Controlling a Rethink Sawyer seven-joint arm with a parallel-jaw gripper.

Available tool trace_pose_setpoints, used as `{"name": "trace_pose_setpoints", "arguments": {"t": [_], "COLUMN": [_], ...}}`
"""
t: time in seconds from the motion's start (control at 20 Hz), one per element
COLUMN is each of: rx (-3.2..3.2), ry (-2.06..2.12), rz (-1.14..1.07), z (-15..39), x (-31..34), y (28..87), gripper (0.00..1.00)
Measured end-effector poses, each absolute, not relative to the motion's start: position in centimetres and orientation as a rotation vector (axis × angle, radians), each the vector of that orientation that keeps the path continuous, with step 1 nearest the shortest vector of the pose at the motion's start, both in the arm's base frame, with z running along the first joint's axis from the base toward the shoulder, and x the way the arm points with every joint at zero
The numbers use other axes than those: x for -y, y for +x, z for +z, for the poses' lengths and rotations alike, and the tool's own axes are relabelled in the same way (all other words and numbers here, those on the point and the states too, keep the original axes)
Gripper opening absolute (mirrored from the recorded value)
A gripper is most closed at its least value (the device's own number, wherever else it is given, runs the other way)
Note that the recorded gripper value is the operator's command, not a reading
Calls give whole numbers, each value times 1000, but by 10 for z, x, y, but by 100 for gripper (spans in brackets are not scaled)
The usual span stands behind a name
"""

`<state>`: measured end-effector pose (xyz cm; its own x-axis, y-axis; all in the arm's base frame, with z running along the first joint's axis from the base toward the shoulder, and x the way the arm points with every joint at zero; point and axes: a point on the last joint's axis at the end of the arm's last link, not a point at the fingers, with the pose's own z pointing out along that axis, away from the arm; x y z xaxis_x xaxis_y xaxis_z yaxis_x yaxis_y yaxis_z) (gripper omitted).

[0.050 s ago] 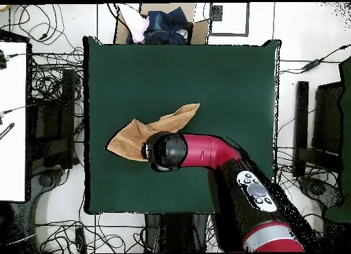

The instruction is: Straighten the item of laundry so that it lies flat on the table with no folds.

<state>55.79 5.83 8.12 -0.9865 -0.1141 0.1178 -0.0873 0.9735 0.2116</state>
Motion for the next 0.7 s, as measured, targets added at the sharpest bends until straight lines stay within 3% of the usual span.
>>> {"name": "trace_pose_setpoints", "arguments": {"t": [0.7], "rx": [2998], "ry": [90], "rz": [-332], "z": [46], "x": [-24], "y": [566], "gripper": [100]}}
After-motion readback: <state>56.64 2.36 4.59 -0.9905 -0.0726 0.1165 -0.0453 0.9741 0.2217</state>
